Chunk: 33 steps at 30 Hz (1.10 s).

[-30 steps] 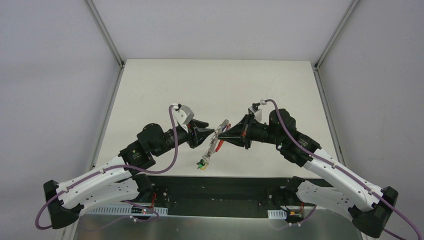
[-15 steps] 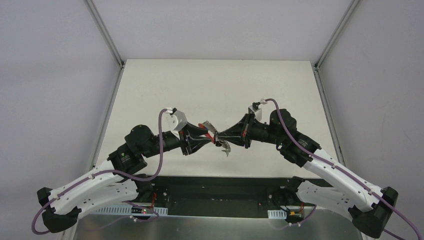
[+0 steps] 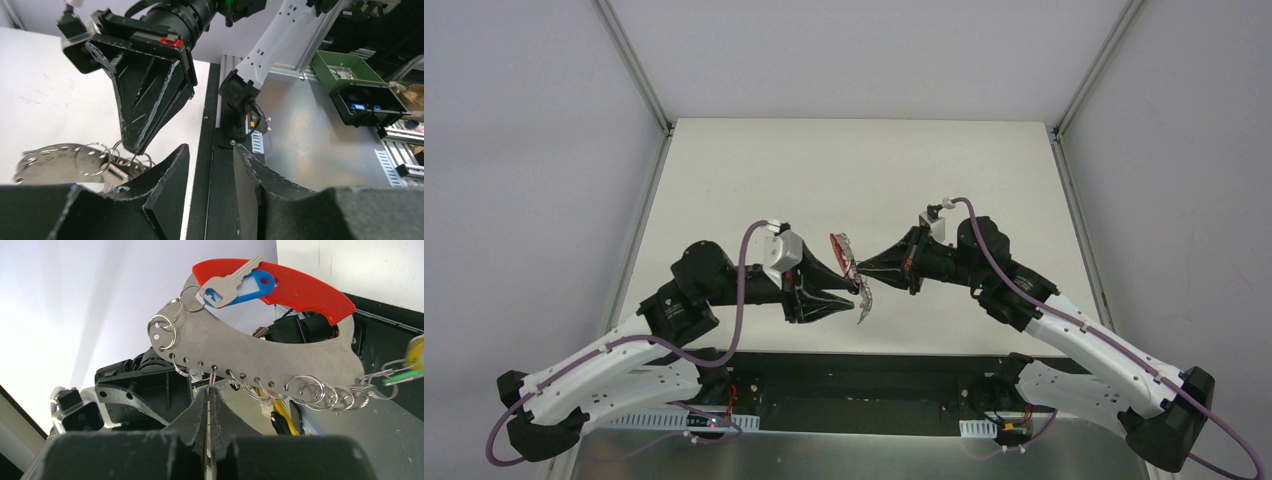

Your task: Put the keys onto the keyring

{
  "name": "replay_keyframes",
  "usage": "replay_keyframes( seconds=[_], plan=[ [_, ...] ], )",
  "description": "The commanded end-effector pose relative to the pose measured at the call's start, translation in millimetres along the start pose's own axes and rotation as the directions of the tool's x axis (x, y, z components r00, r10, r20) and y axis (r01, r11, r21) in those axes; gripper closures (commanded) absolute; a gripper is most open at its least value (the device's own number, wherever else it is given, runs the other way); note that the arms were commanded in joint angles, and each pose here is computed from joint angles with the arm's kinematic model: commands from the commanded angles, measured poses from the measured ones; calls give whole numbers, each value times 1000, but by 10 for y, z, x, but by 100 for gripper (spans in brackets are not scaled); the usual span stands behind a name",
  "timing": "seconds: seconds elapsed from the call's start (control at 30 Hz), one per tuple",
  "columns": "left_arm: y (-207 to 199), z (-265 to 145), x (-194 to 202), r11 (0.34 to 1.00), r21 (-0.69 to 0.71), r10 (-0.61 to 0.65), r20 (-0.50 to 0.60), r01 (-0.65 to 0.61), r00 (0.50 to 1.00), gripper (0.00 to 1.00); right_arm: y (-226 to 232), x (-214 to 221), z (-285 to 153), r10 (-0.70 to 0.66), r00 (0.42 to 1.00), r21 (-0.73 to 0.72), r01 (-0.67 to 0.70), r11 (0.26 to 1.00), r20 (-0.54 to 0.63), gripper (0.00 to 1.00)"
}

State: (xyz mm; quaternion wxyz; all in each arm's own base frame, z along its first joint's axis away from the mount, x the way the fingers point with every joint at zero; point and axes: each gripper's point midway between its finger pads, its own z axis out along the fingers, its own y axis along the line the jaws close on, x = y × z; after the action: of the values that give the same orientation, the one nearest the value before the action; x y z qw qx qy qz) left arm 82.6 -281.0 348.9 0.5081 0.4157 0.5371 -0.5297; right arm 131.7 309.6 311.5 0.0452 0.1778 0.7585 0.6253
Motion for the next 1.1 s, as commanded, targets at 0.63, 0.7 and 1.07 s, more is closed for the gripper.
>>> replay_keyframes(
  seconds=[0.63,0.7,1.07],
  plan=[
    [503,33,373,959,-143,223,-146,-244,964,64,211,-181,-29,54,996,-39,-51,998,71,100],
    [468,-36,356,955,-138,241,-156,-263,958,62,212,-203,-19,50,996,-38,-47,998,73,100],
    [701,-70,425,873,-182,401,-261,-453,878,61,163,-367,32,100,992,-33,-98,995,81,100]
  ],
)
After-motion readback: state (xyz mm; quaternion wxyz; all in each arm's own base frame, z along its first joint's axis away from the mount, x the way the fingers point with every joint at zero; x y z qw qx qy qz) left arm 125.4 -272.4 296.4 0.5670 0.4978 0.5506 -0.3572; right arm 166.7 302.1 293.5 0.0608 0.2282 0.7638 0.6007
